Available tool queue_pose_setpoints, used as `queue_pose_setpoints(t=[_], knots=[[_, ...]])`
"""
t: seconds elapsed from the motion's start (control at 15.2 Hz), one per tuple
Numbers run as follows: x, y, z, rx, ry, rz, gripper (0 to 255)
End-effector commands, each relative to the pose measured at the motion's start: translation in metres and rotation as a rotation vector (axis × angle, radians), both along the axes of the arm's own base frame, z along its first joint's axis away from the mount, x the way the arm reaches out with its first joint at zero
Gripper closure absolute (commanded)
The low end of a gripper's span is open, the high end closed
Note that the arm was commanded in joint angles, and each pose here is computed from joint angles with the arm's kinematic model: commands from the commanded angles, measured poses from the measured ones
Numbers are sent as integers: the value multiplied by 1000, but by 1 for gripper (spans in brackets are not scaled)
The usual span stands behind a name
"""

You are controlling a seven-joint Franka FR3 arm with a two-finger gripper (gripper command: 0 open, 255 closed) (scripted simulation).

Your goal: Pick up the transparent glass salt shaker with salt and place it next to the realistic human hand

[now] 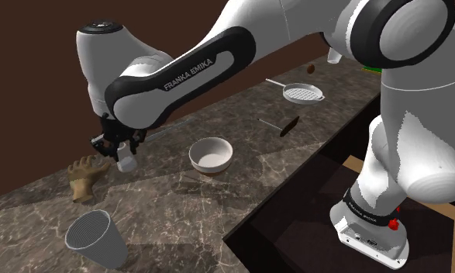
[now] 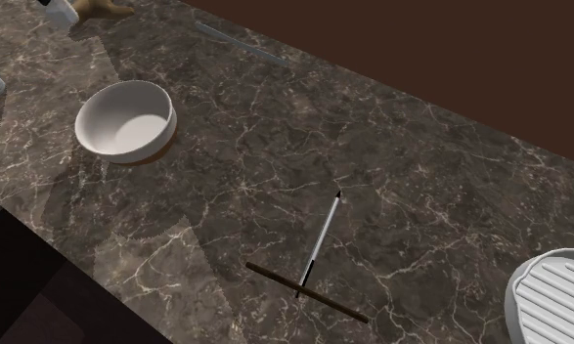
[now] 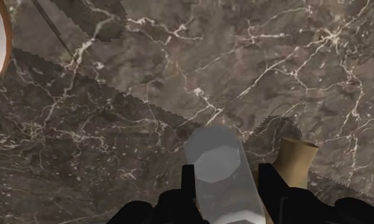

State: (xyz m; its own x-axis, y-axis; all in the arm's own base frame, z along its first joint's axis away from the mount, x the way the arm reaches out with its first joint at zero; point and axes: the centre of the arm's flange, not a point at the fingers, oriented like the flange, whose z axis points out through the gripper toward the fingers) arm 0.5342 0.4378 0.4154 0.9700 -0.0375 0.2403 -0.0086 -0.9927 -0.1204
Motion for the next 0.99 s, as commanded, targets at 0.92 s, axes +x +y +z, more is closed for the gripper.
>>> queue_pose_setpoints(t=[0.92], knots=[[1,0,-86,1,-1,0,255]])
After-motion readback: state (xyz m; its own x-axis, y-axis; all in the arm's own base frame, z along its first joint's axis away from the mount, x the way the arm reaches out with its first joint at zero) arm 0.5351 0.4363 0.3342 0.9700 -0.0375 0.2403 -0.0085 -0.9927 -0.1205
